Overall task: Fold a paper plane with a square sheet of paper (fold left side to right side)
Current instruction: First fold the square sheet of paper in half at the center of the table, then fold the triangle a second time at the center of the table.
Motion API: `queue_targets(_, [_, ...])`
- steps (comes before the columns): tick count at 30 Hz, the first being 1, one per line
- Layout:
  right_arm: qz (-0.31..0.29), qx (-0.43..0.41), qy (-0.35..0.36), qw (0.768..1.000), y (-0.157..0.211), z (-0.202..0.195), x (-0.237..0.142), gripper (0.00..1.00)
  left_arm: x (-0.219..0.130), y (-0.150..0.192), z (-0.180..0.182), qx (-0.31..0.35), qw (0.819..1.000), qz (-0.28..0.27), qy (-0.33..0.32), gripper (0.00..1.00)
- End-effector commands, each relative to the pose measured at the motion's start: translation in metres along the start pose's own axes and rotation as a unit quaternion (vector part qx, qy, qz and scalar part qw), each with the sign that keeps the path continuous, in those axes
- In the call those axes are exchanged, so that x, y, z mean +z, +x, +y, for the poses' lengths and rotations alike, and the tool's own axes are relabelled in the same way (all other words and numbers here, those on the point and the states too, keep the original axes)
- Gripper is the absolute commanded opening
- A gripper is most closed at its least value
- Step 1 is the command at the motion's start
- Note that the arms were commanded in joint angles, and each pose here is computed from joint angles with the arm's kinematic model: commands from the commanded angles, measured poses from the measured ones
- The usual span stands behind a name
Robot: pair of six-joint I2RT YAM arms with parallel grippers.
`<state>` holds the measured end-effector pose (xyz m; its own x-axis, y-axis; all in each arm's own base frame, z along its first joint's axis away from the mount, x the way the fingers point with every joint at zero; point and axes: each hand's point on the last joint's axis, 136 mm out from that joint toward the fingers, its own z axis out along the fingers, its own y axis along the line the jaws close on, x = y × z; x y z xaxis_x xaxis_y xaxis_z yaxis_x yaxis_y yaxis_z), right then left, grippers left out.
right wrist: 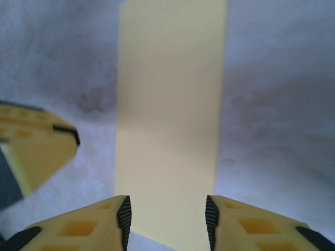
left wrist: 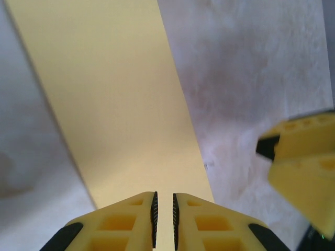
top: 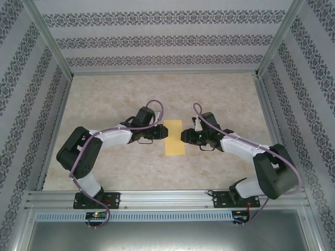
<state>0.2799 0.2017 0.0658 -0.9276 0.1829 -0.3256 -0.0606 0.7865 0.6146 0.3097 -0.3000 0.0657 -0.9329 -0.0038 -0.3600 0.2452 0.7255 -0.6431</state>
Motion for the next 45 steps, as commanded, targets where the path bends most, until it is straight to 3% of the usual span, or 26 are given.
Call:
queue_targets(1, [-0.013,0.021,-0.014,1.0,-0.003,-0.003,-0.002,0.48,0.017,0.018,-0.01,-0.013,0.999,0.03,0.023,0.2])
queue_targets(7, [-0.002,0.031,-0.013,0.999,0.002,-0.008,-0.001,0.52,0.026,0.027,0.014,-0.027,0.999,0.031,-0.034,0.18])
queue_targets(19, [0.011,0.032,-0.001,0.999,0.008,-0.014,0.0,0.52,0.009,0.026,0.025,-0.02,0.997,0.007,-0.073,0.18])
queue_targets(39, [0.118,0.068,-0.001,0.991,0.04,-0.012,0.006,0.45,0.011,0.047,0.045,-0.032,0.995,0.027,-0.095,0.15])
queue_targets(45, [0.121,0.079,-0.005,0.989,0.04,-0.01,0.011,0.43,0.012,0.05,0.048,-0.033,0.995,0.027,-0.095,0.15])
